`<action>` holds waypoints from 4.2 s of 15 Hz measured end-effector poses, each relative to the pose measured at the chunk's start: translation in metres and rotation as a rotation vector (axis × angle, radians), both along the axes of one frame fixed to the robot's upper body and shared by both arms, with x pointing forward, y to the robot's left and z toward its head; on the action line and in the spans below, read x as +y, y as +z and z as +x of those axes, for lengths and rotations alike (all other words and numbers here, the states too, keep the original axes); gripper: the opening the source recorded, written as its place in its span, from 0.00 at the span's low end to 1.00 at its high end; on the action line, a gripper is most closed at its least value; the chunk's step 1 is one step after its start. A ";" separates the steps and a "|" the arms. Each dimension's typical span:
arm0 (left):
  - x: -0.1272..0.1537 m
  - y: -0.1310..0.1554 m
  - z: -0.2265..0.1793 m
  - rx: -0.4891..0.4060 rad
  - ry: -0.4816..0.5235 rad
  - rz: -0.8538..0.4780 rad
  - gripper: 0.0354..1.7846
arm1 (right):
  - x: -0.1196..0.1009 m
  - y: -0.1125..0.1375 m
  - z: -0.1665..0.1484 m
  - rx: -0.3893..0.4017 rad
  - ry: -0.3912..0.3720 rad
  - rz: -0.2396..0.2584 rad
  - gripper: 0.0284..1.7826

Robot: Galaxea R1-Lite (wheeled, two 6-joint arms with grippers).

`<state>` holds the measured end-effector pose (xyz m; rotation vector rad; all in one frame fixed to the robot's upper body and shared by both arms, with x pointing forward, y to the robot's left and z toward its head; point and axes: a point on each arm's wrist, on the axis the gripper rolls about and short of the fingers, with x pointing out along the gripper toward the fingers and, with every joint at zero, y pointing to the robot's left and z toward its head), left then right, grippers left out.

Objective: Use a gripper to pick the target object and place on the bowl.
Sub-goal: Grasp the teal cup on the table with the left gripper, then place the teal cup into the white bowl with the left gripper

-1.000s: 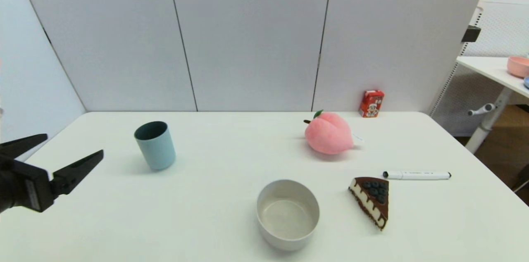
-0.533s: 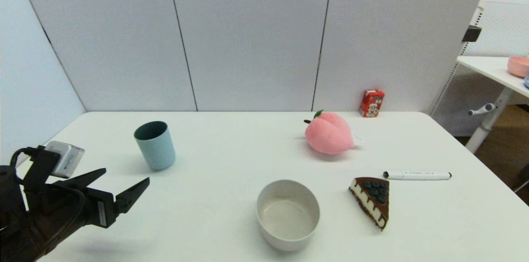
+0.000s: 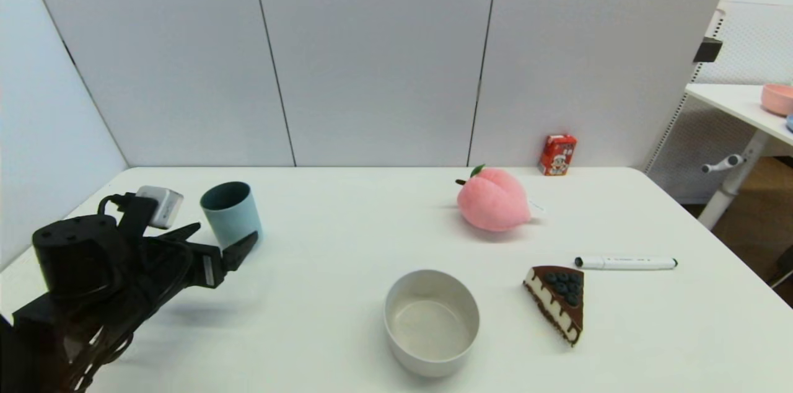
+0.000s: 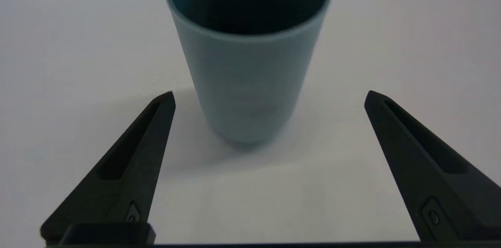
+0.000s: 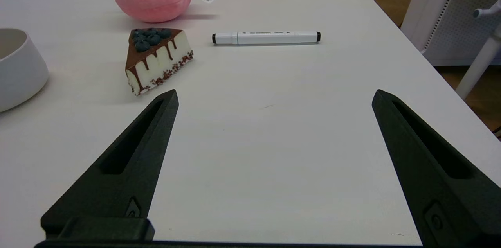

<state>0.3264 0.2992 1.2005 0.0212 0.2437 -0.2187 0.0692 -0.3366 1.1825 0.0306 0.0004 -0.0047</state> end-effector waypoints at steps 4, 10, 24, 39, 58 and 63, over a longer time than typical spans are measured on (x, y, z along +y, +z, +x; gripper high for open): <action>-0.003 -0.010 0.021 -0.012 0.008 -0.030 0.96 | 0.000 0.000 0.000 0.000 0.000 0.000 0.96; -0.005 -0.008 0.039 -0.065 0.034 -0.040 0.96 | 0.000 0.000 0.000 0.000 0.000 0.000 0.96; -0.005 -0.011 0.047 -0.081 0.057 -0.048 0.96 | 0.000 0.000 0.000 0.000 0.000 0.000 0.96; -0.005 0.001 0.047 -0.119 0.054 -0.071 0.63 | 0.000 0.000 0.000 0.000 0.000 0.000 0.96; -0.173 0.090 -0.017 -0.138 -0.593 -0.068 0.63 | 0.000 0.000 0.000 0.000 0.000 0.000 0.96; -0.193 0.092 -0.044 -0.121 -0.699 -0.067 0.63 | 0.000 0.000 0.000 0.000 0.000 0.000 0.96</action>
